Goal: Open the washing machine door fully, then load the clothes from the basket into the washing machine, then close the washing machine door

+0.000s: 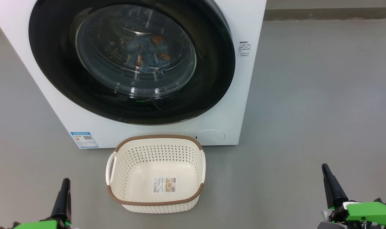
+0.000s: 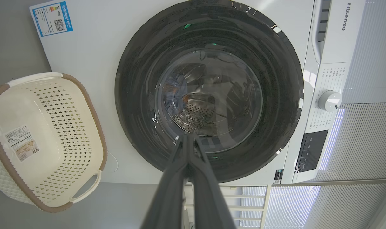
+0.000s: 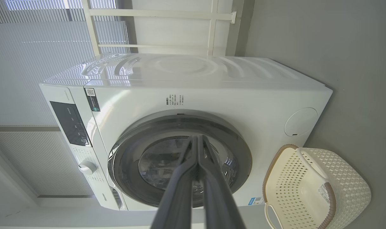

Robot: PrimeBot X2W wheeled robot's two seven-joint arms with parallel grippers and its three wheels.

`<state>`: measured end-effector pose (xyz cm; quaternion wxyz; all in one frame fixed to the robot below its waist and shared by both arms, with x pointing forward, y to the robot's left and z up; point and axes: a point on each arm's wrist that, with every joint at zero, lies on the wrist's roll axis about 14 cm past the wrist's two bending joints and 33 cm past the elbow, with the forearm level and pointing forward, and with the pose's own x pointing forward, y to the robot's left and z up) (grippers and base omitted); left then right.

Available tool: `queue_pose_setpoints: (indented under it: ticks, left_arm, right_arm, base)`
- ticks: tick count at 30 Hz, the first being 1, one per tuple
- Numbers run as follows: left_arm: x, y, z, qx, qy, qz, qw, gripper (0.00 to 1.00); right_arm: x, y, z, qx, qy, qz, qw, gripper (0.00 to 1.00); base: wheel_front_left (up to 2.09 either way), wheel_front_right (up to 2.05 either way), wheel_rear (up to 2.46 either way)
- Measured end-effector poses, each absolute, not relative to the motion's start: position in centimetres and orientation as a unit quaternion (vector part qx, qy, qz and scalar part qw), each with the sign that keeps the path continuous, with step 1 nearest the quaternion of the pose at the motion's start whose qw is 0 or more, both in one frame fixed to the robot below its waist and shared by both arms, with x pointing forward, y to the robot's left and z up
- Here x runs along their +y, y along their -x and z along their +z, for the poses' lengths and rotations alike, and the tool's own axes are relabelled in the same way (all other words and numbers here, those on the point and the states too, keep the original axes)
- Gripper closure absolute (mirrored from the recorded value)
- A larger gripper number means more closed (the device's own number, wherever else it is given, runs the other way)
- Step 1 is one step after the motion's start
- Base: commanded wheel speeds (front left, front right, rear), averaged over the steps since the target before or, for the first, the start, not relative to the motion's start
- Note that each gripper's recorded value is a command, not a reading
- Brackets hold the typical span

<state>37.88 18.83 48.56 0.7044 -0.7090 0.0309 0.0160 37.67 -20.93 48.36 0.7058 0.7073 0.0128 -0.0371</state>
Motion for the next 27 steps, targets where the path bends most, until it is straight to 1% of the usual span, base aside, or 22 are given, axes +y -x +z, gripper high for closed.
queue_pose_setpoints:
  ticks: [27]
  left_arm:
    - [18.79,-37.87,48.56,0.032,0.710,0.014,0.704,1.00]
  right_arm:
    - [-20.96,-37.67,48.37,0.013,-0.708,-0.036,0.705,1.00]
  base:
    - [0.00,0.00,0.00]
